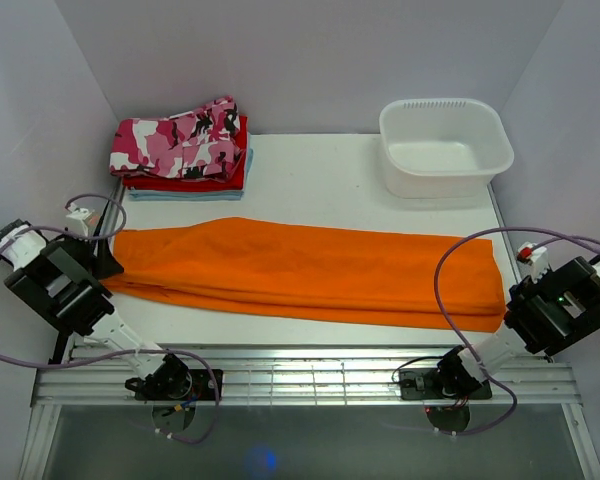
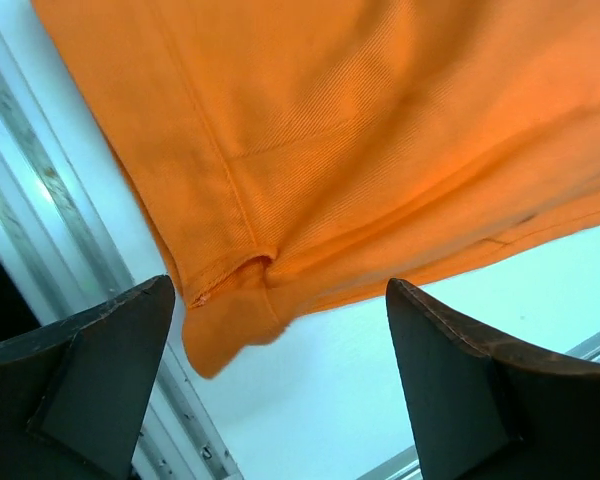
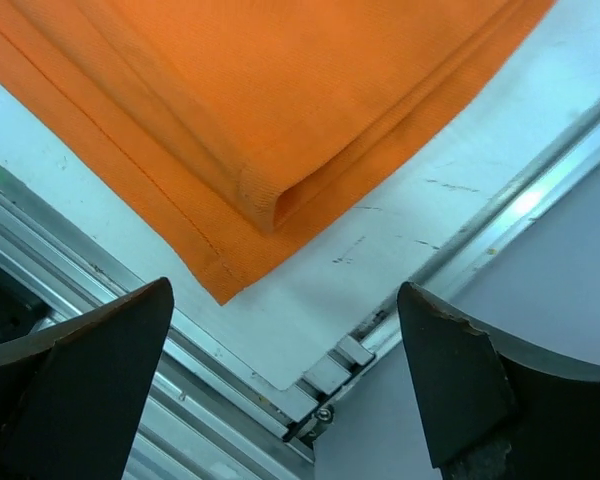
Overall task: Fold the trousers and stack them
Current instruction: Fold the trousers
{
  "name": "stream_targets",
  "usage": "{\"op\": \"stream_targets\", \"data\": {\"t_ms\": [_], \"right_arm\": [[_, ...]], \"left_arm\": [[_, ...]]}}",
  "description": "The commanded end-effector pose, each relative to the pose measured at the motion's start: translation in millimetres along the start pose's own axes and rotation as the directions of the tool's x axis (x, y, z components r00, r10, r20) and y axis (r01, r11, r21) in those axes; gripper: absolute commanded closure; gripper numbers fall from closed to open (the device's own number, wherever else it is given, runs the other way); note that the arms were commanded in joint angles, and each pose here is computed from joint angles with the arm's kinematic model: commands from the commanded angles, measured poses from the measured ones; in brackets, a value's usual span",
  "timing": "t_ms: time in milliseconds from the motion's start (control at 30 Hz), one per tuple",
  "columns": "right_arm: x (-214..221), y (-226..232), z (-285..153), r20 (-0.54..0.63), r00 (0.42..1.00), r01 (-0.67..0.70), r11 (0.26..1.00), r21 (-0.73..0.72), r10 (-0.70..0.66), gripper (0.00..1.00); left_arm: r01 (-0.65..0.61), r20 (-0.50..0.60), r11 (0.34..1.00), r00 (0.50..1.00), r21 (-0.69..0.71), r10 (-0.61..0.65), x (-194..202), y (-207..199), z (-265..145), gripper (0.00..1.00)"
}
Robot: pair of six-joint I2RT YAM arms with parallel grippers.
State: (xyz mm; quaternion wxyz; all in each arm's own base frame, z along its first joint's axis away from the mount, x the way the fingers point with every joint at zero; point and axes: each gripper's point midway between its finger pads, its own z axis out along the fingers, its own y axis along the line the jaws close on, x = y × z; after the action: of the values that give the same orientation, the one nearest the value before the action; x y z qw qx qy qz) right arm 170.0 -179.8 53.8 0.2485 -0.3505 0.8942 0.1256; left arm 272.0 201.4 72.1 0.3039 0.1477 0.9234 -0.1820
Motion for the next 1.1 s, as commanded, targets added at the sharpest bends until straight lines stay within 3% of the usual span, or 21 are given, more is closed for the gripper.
{"op": "stream_targets", "data": {"t_ms": [0, 100, 133, 167, 267, 333, 367, 467, 533, 800, 1067], "right_arm": [[-43.1, -50.4, -51.8, 0.092, 0.994, 0.039, 0.987, 0.155, -0.054, 0.02], [-81.5, -44.6, -59.6, 0.164, 0.985, 0.023, 0.991, 0.135, -0.046, 0.11], [-93.5, -37.3, -59.7, 0.168, 0.983, 0.048, 0.989, 0.139, -0.071, 0.14], [-104.9, -16.8, -38.7, 0.171, 0.981, 0.077, 0.995, 0.065, -0.087, 0.17], [-129.3, 27.4, -0.2, 0.181, 0.974, 0.143, 0.989, -0.027, -0.136, 0.23], [-143.8, 33.9, 14.2, 0.168, 0.966, 0.199, 0.98, 0.005, -0.197, 0.28], [-148.3, 53.8, 34.0, 0.145, 0.966, 0.222, 0.973, -0.056, -0.212, 0.32], [-163.7, 65.6, 55.6, 0.103, 0.94, 0.331, 0.943, -0.044, -0.325, 0.4], [-160.9, 72.7, 68.7, 0.078, 0.929, 0.367, 0.929, -0.053, -0.362, 0.42], [-147.1, 108.2, 93.7, 0.027, 0.906, 0.42, 0.891, -0.174, -0.422, 0.41], [-124.9, 113.3, 118.8, -0.052, 0.877, 0.459, 0.865, -0.203, -0.477, 0.38]], "left_arm": [[-0.211, 0.226, 0.974, 0.948, -0.082, 0.224, -81.1, -30.3, -55.6, 0.02], [-0.259, 0.26, 0.966, 0.931, -0.023, 0.256, -106.9, -63.1, -53.9, 0.03], [-0.27, 0.253, 0.963, 0.932, 0.004, 0.26, -109.6, -75.0, -47.5, 0.09], [-0.325, 0.249, 0.945, 0.919, 0.044, 0.305, -119.5, -100.0, -37.1, 0.1], [-0.369, 0.224, 0.918, 0.916, 0.145, 0.333, -117.9, -149.6, -2.4, 0.13], [-0.365, 0.16, 0.91, 0.928, 0.197, 0.337, -102.4, -166.4, 23.5, 0.18], [-0.403, 0.131, 0.881, 0.915, 0.249, 0.382, -100.4, -187.2, 39.5, 0.23], [-0.416, 0.049, 0.852, 0.905, 0.316, 0.423, -82.0, -211.1, 72.3, 0.28], [-0.393, -0.007, 0.851, 0.907, 0.349, 0.421, -67.6, -220.1, 86.3, 0.29], [-0.483, -0.074, 0.758, 0.821, 0.438, 0.566, -40.9, -268.4, 127.0, 0.19], [-0.537, -0.12, 0.724, 0.762, 0.433, 0.637, -29.1, -277.9, 153.6, 0.26]]}}
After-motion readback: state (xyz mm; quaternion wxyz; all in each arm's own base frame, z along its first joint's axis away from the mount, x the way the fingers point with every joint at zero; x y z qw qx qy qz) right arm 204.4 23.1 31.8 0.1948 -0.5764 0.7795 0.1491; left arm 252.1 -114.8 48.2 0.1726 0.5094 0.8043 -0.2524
